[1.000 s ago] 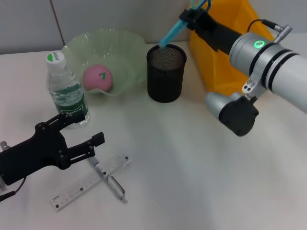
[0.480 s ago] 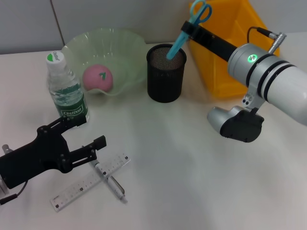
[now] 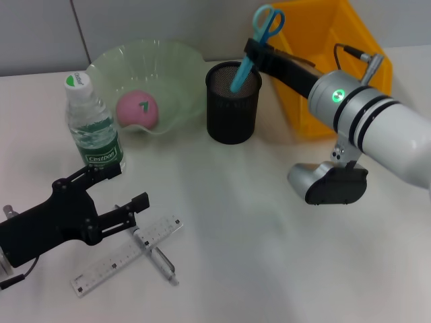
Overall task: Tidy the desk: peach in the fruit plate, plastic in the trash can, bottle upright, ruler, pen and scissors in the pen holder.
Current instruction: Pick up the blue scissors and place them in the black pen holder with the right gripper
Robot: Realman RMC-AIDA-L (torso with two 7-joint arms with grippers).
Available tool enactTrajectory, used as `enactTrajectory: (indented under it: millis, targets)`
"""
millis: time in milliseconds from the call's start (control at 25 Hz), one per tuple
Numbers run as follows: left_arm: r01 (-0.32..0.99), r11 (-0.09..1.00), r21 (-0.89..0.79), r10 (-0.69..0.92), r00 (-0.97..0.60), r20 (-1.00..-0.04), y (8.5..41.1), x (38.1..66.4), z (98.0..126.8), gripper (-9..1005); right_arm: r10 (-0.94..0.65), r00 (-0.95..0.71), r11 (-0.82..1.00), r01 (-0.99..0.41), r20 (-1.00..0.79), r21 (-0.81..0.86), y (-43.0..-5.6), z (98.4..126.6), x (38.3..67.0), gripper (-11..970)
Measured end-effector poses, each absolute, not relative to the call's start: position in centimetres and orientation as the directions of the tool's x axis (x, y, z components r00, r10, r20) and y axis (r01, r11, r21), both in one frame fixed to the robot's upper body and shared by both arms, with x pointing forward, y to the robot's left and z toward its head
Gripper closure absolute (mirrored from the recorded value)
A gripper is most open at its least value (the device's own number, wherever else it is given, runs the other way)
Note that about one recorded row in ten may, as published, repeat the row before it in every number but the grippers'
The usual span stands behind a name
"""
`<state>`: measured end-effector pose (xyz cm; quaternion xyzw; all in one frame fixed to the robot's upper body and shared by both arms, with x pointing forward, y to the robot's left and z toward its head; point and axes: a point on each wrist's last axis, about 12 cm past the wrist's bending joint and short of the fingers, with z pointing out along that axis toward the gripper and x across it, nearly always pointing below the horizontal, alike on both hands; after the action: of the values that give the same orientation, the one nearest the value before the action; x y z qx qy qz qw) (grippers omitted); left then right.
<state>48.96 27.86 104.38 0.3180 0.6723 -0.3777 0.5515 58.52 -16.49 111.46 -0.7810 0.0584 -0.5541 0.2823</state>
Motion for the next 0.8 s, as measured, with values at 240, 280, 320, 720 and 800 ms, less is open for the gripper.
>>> enactTrajectory:
  millis: [240,280,320,720,800]
  targets:
    - [0.843,0.52,-0.136,0.018,-0.17,-0.985,27.9,48.8,104.2,157,-0.388,0.363,-0.852,0.209,0.847,-0.48,-16.6,110.4,58.3,721]
    - [0.843,0.52,-0.135,0.019,-0.169,-0.985,27.9,48.8,104.2,157,-0.385,0.356,-0.856,0.208,0.851,-0.474,-16.6,110.2,58.3,721]
    - [0.843,0.52,-0.135,0.019,-0.169,-0.985,27.9,48.8,104.2,157,-0.384,0.355,-0.857,0.207,0.853,-0.472,-16.6,110.2,58.2,721]
    - [0.84,0.532,-0.108,0.021,-0.141,-0.99,27.8,48.4,103.7,157,-0.396,0.345,-0.856,0.198,0.851,-0.478,-16.5,109.8,58.2,718]
    - [0.841,0.531,-0.103,0.024,-0.136,-0.99,27.8,48.4,103.7,157,-0.407,0.339,-0.851,0.196,0.848,-0.487,-16.4,109.7,58.2,717]
